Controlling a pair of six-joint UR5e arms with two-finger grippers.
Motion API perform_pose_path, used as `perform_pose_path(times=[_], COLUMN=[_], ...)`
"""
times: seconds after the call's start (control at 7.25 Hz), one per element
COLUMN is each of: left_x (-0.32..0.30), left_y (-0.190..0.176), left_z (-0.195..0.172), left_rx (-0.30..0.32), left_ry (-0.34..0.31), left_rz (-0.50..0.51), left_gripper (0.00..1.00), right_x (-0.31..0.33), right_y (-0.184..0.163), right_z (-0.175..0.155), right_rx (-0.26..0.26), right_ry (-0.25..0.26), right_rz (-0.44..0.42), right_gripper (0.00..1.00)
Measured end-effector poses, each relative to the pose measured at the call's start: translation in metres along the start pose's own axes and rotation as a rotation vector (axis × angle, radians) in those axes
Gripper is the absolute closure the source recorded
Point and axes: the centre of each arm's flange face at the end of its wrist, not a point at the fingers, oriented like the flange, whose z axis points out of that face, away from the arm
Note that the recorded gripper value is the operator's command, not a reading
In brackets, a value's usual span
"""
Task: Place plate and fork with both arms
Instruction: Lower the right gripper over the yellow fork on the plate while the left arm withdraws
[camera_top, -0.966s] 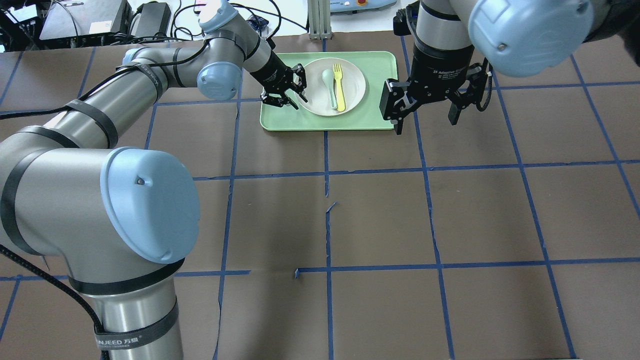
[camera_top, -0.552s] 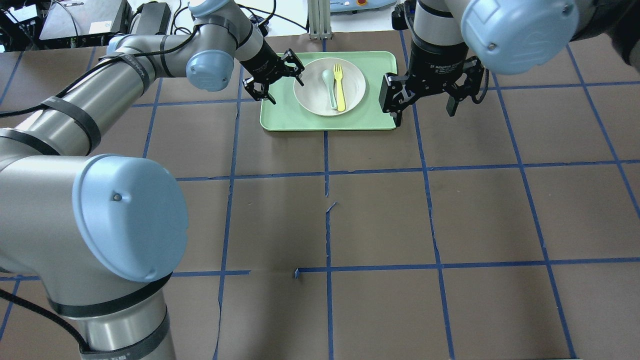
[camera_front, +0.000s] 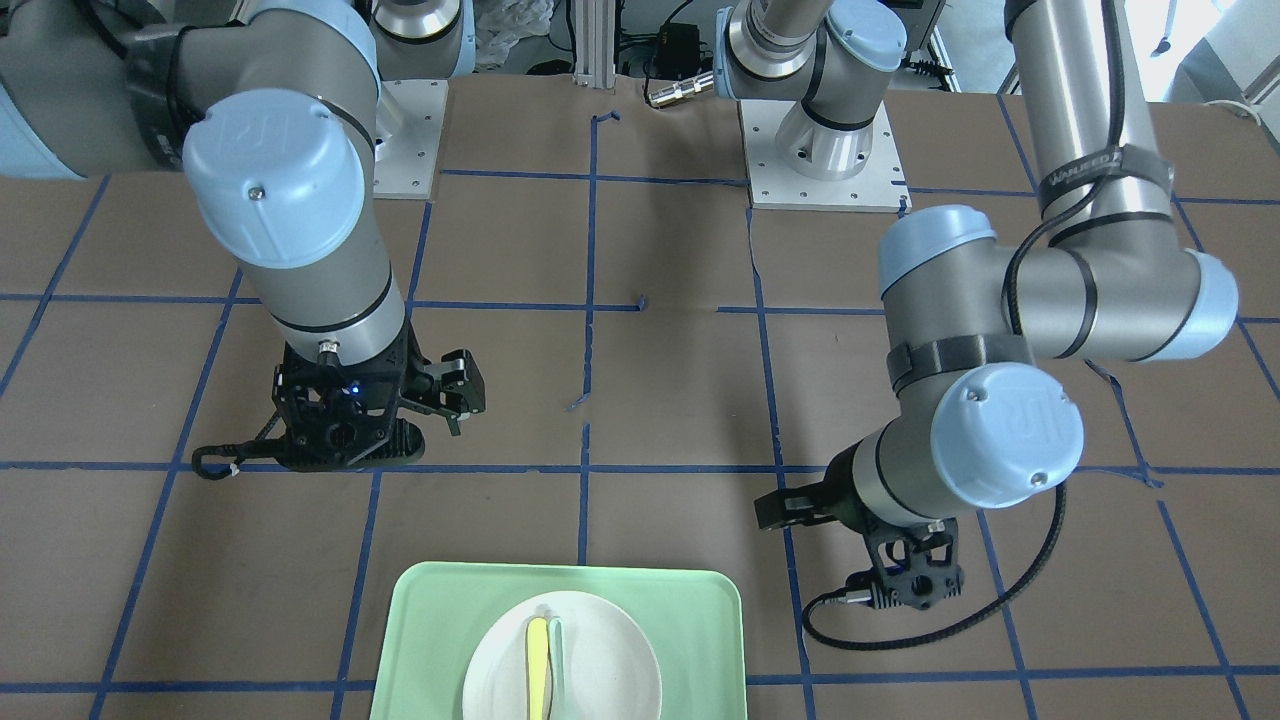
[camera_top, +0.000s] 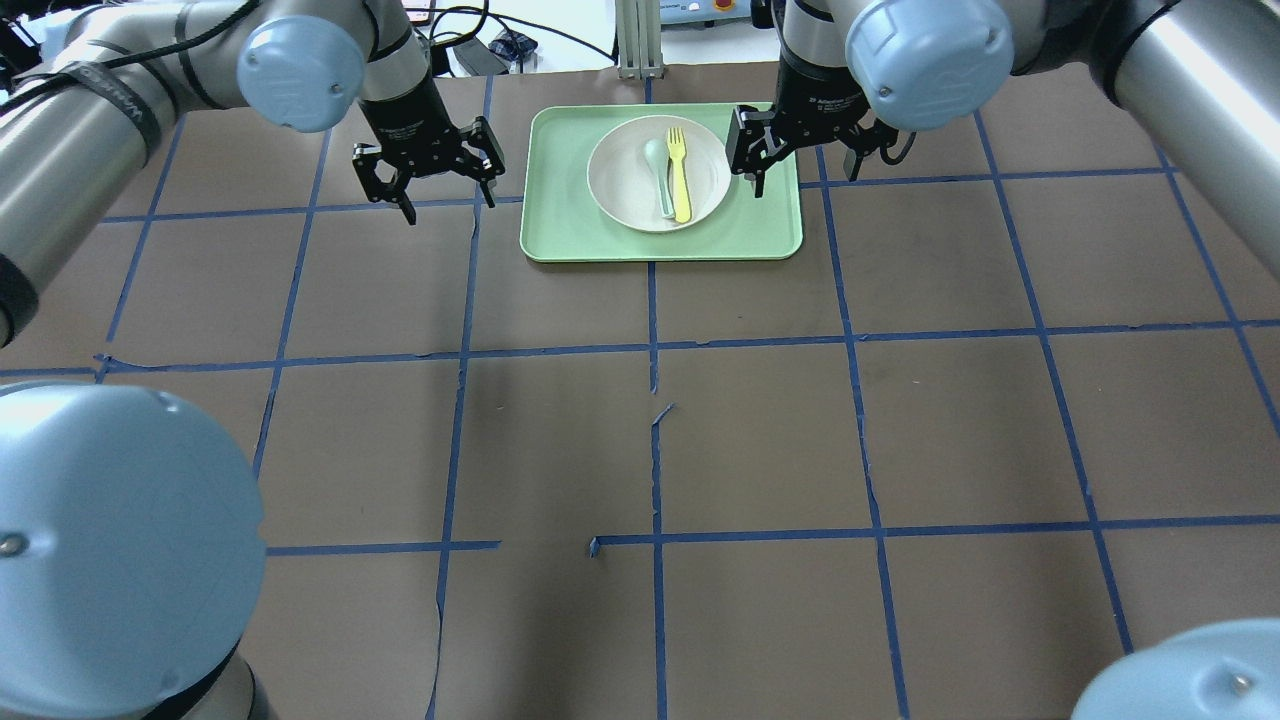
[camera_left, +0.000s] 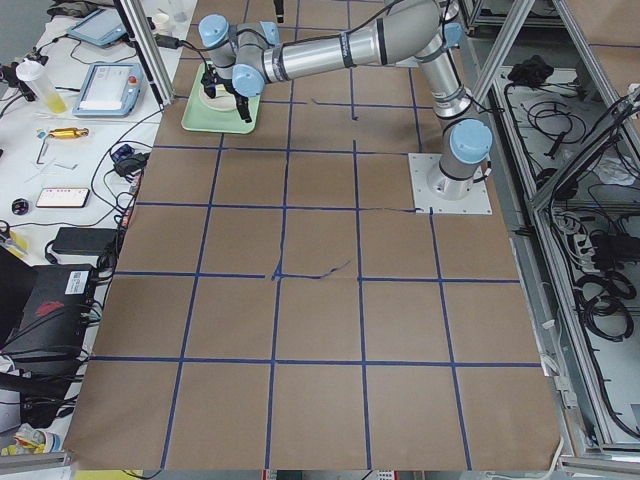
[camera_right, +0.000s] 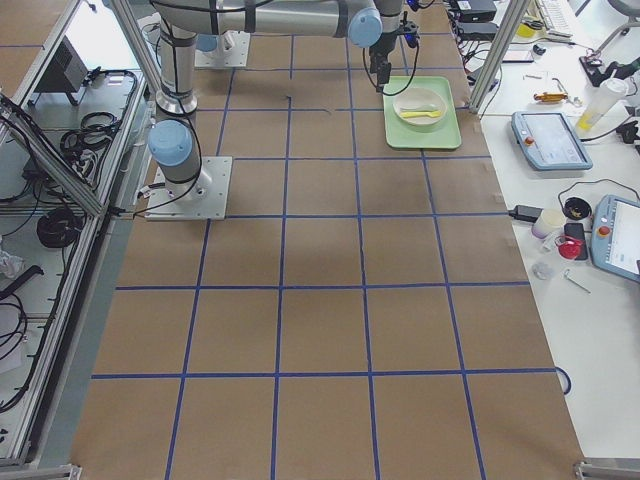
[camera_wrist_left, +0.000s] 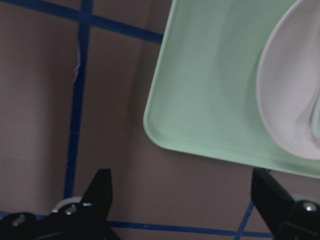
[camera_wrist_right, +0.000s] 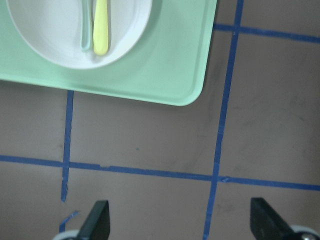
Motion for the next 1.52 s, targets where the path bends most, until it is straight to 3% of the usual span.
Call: perform_pose_path(times=[0.14, 0.41, 0.55, 0.69, 0.97, 1.52], left_x=[-0.019, -0.036, -0.038, -0.039, -0.04, -0.04], left_y=[0.015, 0.032, 0.037, 0.042, 0.049, 0.052], left_z=[-0.005, -0.005, -0.001, 0.005, 0.014, 0.022], left_rx=[-0.017, -0.025, -0.032, -0.043, -0.051, -0.038], left_ry=[-0.014, -0.016, -0.016, -0.016, -0.017, -0.017], left_rz=[0.023, 0.028, 0.028, 0.027, 0.026, 0.027], left_gripper=[0.0, 0.0, 0.0, 0.0, 0.0, 0.0], right_x=[-0.003, -0.012, -0.018, -0.025, -0.042, -0.059], right_y=[-0.019, -0.046, -0.058, -0.075, -0.114, -0.145], right_z=[0.021, 0.06, 0.073, 0.088, 0.119, 0.161], right_rx=[0.038, 0.092, 0.104, 0.109, 0.114, 0.108], right_ry=[-0.018, -0.072, -0.096, -0.109, -0.129, -0.168], right_rz=[0.013, 0.025, 0.035, 0.051, 0.103, 0.141], right_gripper=[0.39, 0.44, 0.52, 0.45, 0.46, 0.47])
